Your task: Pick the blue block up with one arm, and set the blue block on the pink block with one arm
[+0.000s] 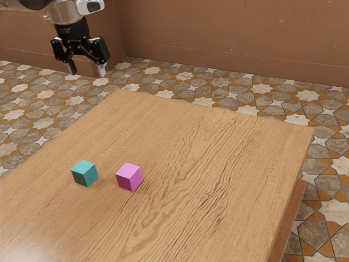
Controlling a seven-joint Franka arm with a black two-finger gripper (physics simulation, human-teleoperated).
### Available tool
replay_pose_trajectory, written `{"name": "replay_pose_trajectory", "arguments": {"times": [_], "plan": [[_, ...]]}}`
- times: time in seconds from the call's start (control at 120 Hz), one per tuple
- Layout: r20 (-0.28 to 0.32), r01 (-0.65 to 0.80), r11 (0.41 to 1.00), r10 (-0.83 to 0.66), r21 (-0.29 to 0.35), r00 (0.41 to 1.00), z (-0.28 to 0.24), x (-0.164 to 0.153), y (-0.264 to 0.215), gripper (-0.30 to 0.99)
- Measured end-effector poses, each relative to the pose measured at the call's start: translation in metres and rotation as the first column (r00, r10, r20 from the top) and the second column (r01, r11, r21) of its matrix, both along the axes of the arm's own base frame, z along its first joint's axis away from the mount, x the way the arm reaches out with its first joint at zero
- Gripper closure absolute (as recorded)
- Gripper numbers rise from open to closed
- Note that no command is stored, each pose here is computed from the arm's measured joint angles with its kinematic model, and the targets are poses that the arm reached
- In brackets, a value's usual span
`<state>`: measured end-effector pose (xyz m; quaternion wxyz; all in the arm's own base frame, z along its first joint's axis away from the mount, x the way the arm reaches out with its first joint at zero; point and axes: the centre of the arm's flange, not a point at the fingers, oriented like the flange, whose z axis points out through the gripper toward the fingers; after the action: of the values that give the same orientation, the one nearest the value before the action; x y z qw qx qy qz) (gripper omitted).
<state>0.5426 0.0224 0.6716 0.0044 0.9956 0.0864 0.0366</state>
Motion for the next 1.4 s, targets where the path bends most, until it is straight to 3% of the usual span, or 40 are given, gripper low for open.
{"name": "replay_pose_trajectory", "arguments": {"times": [0.317, 0.392, 0.45, 0.65, 0.883, 1.133, 1.192, 1.275, 1.4], "plan": [[-0.006, -0.022, 1.000, 0.022, -0.009, 1.000, 0.002, 0.003, 0.005, 0.00], [0.127, -0.026, 1.000, 0.026, -0.004, 0.992, 0.084, -0.012, 0.005, 0.00], [0.149, -0.030, 1.000, 0.030, -0.003, 0.988, 0.111, -0.025, 0.006, 0.00], [0.060, -0.040, 0.999, 0.040, 0.003, 0.997, 0.100, -0.023, 0.006, 0.00], [-0.017, 0.028, 1.000, -0.028, 0.011, 0.999, 0.075, -0.014, -0.031, 0.00], [-0.099, 0.028, 0.996, -0.020, 0.084, 0.995, 0.022, -0.002, -0.017, 0.00], [-0.115, 0.036, 0.993, -0.023, 0.114, 0.993, 0.000, -0.018, -0.015, 0.00], [-0.138, 0.046, 0.987, -0.025, 0.156, 0.990, -0.054, -0.069, -0.008, 0.00], [-0.072, 0.046, 0.982, -0.033, 0.186, 0.997, -0.087, -0.099, 0.008, 0.00]]}}
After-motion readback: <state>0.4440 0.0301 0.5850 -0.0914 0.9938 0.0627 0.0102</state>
